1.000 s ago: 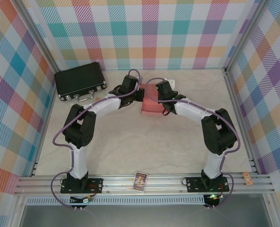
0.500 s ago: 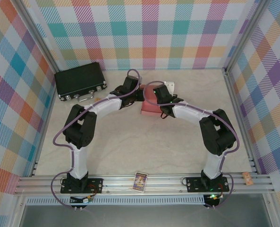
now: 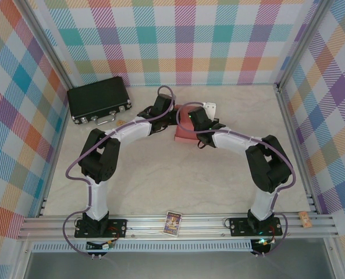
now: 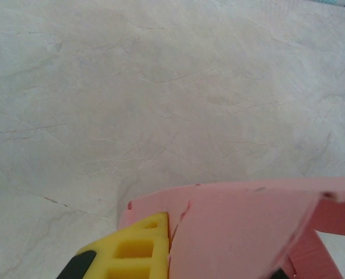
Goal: Fold the paper box
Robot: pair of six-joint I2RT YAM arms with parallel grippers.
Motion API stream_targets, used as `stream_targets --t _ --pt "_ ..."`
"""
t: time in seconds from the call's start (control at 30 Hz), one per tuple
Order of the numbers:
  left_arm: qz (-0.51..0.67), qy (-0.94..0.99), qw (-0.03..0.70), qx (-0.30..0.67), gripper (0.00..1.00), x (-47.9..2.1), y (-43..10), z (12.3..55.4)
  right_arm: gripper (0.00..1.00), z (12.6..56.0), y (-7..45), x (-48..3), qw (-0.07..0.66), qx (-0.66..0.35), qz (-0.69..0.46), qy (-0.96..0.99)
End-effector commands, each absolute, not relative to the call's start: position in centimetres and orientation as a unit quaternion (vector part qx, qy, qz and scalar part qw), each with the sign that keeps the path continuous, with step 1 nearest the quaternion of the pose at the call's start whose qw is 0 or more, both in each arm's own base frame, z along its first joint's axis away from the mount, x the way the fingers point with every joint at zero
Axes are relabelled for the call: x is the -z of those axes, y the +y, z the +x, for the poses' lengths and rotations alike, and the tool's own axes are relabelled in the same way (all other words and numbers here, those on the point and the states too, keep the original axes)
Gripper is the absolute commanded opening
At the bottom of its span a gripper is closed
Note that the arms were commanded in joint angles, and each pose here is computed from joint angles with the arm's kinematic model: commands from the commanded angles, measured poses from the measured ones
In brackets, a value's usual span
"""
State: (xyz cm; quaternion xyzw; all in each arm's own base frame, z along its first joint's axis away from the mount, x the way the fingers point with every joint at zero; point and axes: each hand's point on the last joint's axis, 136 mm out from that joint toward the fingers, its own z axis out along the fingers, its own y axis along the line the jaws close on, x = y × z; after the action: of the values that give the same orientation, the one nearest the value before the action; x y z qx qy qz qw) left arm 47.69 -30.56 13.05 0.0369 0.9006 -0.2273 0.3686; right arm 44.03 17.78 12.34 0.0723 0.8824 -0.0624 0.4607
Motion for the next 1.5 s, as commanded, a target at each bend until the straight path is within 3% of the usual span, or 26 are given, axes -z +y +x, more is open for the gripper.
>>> stream_targets --t 0.0,0.37,0.6,1.47 --pt "0.045 0.884 0.378 0.270 0.10 -15.6 -32.8 46.6 0.00 43.5 18.8 -12.8 0.468 0.045 0.075 0.879" --pt "0.047 0.880 0.384 0.277 0.13 -16.4 -33.2 46.9 0.00 43.4 18.8 -12.9 0.471 0.054 0.074 0.877" --pt "0.043 0.878 0.373 0.297 0.05 -16.4 -34.0 46.9 0.00 43.3 18.7 -12.6 0.467 0.053 0.081 0.879" --pt "0.071 0.859 0.410 0.297 0.03 -14.5 -33.3 44.3 0.01 41.7 18.3 -12.5 0.489 0.060 0.082 0.867"
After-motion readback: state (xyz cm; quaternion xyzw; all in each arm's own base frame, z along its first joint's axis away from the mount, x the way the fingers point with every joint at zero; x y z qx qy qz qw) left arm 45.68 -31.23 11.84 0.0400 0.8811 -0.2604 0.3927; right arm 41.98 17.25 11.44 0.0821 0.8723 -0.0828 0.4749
